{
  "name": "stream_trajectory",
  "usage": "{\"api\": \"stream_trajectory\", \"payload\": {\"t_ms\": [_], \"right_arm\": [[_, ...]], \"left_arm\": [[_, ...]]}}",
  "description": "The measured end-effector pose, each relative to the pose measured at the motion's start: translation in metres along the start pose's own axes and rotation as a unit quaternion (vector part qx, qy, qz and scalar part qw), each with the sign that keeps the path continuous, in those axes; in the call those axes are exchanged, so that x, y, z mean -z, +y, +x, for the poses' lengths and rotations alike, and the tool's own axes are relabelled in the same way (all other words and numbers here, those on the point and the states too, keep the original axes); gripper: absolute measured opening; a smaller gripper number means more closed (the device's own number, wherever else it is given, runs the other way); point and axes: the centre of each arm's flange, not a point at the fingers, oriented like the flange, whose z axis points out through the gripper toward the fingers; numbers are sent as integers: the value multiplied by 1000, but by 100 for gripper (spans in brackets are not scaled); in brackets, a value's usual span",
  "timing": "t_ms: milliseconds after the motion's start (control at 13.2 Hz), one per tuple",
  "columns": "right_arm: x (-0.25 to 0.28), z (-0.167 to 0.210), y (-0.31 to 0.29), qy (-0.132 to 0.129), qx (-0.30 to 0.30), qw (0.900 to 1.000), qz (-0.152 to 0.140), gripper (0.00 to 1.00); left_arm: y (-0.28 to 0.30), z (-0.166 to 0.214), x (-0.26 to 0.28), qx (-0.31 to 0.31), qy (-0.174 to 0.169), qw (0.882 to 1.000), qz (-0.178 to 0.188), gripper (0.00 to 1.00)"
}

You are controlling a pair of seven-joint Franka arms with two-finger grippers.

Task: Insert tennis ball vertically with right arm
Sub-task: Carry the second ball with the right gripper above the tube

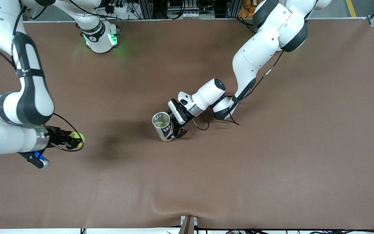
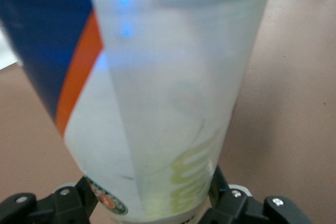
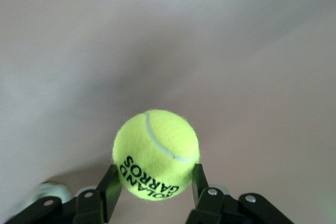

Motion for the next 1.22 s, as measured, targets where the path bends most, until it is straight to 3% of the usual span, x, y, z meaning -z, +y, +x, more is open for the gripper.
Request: {"api": "stream_trajectory", "payload": {"t_ms": [380,760,1216], "right_arm": [[16,-106,-107,-7,-99,994,39,59],[11,-203,-172,-13,-147,988,41,59],[-11,-254,-198,-16,-140,990,25,59]], "left_arm": [[0,0,0,0,0,1000,0,84],[0,0,0,0,0,1000,0,84],[0,0,0,0,0,1000,0,84]]}}
